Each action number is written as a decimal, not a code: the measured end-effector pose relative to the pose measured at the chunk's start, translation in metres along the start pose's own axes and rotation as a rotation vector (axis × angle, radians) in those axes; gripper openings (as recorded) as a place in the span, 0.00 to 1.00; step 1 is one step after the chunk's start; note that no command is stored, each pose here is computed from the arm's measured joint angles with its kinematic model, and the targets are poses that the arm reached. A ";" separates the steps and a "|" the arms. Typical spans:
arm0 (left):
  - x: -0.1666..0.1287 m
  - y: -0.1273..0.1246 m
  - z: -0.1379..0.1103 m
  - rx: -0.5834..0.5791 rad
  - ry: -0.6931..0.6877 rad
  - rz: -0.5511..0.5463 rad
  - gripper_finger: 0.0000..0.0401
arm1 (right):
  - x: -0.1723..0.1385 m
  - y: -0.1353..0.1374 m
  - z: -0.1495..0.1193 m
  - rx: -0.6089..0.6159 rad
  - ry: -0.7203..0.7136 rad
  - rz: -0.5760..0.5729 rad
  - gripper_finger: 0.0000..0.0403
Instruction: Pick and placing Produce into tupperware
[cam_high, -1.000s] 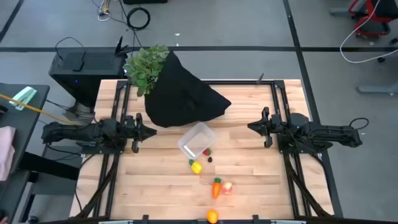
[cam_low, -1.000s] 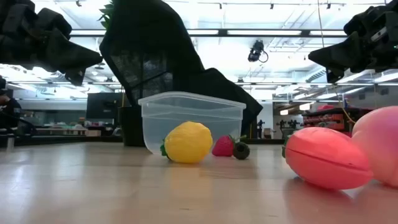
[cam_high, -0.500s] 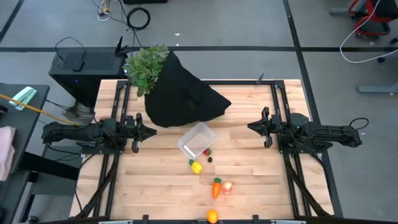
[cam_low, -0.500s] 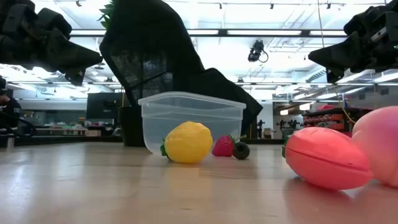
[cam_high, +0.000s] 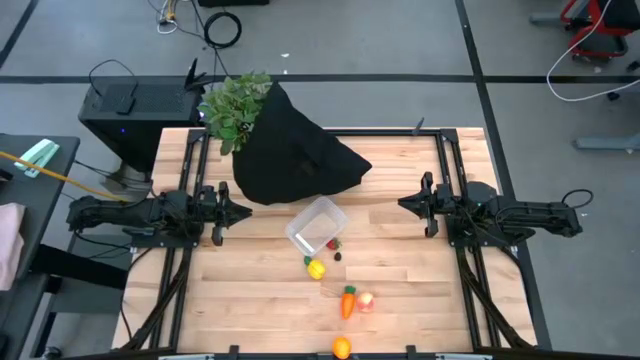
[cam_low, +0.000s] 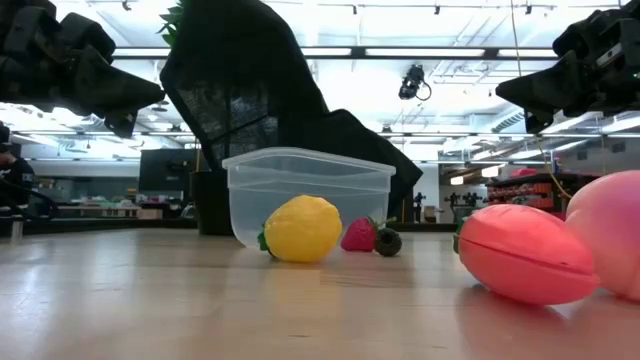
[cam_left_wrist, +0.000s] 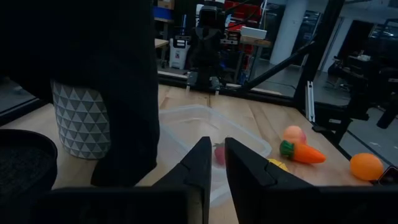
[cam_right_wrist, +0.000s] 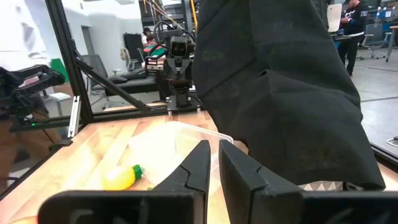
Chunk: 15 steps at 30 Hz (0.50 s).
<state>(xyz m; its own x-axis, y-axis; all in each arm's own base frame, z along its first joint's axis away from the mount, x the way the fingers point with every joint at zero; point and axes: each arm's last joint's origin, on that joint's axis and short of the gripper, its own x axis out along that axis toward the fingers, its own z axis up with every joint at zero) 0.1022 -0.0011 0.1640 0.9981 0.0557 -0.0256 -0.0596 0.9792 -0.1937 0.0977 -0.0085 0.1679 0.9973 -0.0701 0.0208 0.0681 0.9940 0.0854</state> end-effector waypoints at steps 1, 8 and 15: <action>0.000 0.000 0.000 0.000 -0.001 0.000 0.13 | 0.000 0.000 0.000 0.000 0.000 0.000 0.10; 0.000 0.000 0.000 0.000 0.000 0.000 0.15 | 0.000 0.000 0.000 0.000 0.000 0.000 0.10; 0.000 0.000 0.000 0.000 0.000 0.000 0.14 | 0.000 0.000 0.000 0.000 0.000 0.000 0.10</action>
<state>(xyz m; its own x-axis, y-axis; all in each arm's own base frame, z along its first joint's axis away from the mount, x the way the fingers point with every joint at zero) 0.1022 -0.0011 0.1640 0.9981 0.0559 -0.0255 -0.0598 0.9792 -0.1937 0.0977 -0.0085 0.1679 0.9973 -0.0700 0.0210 0.0679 0.9940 0.0854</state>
